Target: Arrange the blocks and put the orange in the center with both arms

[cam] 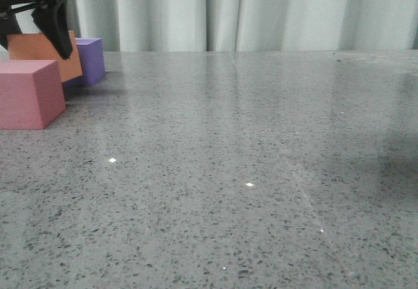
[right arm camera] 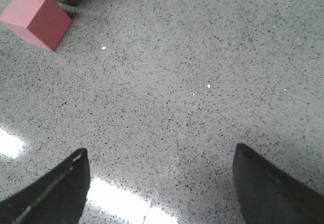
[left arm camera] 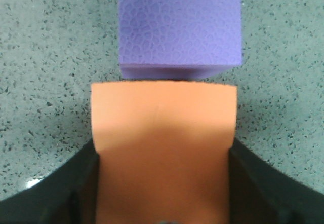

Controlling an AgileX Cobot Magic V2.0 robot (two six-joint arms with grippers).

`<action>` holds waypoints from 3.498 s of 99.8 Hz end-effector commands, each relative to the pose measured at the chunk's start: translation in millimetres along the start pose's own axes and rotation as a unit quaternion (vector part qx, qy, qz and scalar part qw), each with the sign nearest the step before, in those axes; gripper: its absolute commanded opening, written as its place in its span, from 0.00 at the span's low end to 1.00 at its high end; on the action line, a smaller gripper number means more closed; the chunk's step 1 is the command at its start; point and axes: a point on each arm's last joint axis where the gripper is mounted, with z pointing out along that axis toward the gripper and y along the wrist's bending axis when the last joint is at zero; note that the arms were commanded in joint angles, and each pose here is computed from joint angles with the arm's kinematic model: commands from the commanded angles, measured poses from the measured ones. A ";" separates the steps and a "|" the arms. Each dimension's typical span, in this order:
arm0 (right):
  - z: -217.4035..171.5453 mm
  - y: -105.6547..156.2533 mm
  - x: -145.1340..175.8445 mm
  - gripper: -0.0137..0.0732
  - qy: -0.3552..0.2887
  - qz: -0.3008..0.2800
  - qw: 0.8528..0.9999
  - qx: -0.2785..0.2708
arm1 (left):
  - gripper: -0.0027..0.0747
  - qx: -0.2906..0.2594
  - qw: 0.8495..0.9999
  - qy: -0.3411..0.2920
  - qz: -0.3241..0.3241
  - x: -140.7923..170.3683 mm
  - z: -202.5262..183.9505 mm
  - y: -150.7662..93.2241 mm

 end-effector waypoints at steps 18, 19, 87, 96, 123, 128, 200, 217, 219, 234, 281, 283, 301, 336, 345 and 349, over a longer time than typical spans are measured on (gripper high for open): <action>-11.1 4.2 -11.1 0.83 -0.049 -0.002 0.999 -0.016 | 0.32 0.016 0.999 -0.052 -0.006 -8.7 -25.7 -3.9; -11.1 4.2 -11.1 0.83 -0.049 -0.002 0.999 -0.016 | 0.33 0.016 0.999 -0.052 -0.006 -8.7 -25.7 -3.9; -11.2 4.4 -11.8 0.83 -0.052 -0.002 0.998 -0.017 | 0.69 0.033 0.997 -0.071 -0.013 -9.3 -40.7 -6.9; -11.2 4.4 -11.8 0.83 -0.052 -0.002 0.998 -0.017 | 0.69 0.040 0.995 -0.095 -0.013 -9.1 -57.6 -7.6; -17.6 2.5 -10.1 0.83 -0.075 -0.012 0.997 -0.014 | 0.67 0.062 0.982 -0.176 -0.008 3.2 -129.7 -7.9; -20.0 1.4 -7.9 0.83 -0.084 -0.015 0.996 -0.014 | 0.66 0.066 0.979 -0.191 -0.007 7.3 -143.4 -7.5; -59.7 -23.5 58.9 0.59 -0.235 -0.052 0.970 -0.027 | 0.21 0.079 0.934 -0.347 0.040 138.9 -232.0 24.7; -60.8 -26.7 68.7 0.26 -0.238 -0.052 0.970 -0.028 | 0.06 0.078 0.924 -0.370 0.052 169.7 -228.5 33.0; -60.5 -27.1 69.7 0.22 -0.237 -0.052 0.970 -0.028 | 0.04 0.078 0.923 -0.372 0.053 173.3 -227.4 34.0; -57.7 -29.0 74.4 0.02 -0.233 -0.052 0.971 -0.026 | 0.01 0.077 0.924 -0.371 0.052 197.2 -215.8 40.8; -57.0 -37.1 96.1 0.02 -0.290 -0.062 0.954 -0.038 | 0.01 0.090 0.893 -0.437 0.051 257.2 -194.0 57.9; -57.0 -37.1 96.1 0.02 -0.290 -0.062 0.954 -0.038 | 0.01 0.089 0.894 -0.437 0.051 258.6 -193.8 58.2; -56.9 -37.2 96.3 0.02 -0.288 -0.062 0.955 -0.037 | 0.01 0.090 0.893 -0.438 0.051 260.4 -193.6 58.7; -56.9 -37.2 96.3 0.02 -0.288 -0.062 0.955 -0.037 | 0.01 0.090 0.893 -0.438 0.051 260.4 -193.6 58.7; -56.9 -37.2 96.3 0.02 -0.288 -0.062 0.955 -0.037 | 0.01 0.090 0.893 -0.438 0.051 260.4 -193.6 58.7; -56.9 -37.2 96.3 0.02 -0.288 -0.062 0.955 -0.037 | 0.01 0.090 0.893 -0.438 0.051 260.4 -193.6 58.7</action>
